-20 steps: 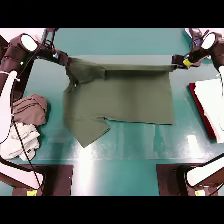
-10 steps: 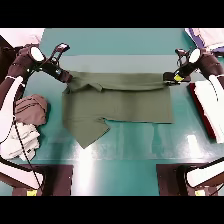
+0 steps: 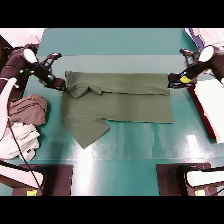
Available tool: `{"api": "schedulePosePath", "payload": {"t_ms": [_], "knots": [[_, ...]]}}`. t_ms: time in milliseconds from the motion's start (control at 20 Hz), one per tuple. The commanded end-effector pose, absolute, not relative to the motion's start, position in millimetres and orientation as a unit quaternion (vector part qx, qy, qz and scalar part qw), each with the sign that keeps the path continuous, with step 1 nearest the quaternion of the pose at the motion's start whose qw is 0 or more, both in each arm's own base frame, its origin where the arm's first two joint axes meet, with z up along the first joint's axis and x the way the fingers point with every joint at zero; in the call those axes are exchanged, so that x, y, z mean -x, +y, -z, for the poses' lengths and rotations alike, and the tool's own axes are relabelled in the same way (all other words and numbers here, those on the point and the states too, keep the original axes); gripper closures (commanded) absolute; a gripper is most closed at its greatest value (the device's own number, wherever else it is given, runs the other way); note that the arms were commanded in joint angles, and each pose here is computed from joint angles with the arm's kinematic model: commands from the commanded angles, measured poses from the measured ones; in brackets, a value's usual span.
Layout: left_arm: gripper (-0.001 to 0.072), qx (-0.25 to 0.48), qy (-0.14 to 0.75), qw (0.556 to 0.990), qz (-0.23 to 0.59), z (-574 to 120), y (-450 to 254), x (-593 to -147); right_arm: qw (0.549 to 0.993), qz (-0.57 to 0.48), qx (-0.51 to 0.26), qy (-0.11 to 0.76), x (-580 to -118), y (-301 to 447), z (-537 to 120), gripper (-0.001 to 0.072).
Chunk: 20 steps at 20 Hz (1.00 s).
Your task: Fold the shirts.
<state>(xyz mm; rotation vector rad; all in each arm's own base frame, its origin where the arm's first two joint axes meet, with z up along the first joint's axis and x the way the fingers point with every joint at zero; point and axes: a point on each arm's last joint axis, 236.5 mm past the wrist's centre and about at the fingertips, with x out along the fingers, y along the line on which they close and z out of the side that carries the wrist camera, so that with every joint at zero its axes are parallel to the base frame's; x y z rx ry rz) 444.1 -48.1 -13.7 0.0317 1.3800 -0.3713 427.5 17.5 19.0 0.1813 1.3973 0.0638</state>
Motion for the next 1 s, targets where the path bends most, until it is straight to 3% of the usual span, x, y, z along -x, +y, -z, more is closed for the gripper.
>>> {"api": "schedulePosePath", "payload": {"t_ms": [0,200,300,400,550,950], "knots": [[0.0217,0.089,0.656,0.729,0.175,3,-48,-402,0.746,-0.089,-0.112,0.651,-391,31,-61,0.0348],[0.0217,0.130,0.656,0.727,0.154,27,-55,-329,0.763,-0.111,-0.105,0.628,-378,41,-93,0.0350],[0.0217,0.156,0.661,0.718,0.151,45,-66,-292,0.764,-0.118,-0.098,0.627,-372,46,-99,0.0403],[0.0217,0.181,0.663,0.711,0.146,61,-75,-266,0.764,-0.116,-0.101,0.626,-365,47,-97,0.0403],[0.0217,0.223,0.665,0.697,0.150,71,-90,-251,0.753,-0.111,-0.108,0.640,-345,47,-78,0.0403],[0.0217,0.233,0.657,0.702,0.142,76,-91,-253,0.748,-0.100,-0.120,0.645,-307,50,-48,0.0404]]}}
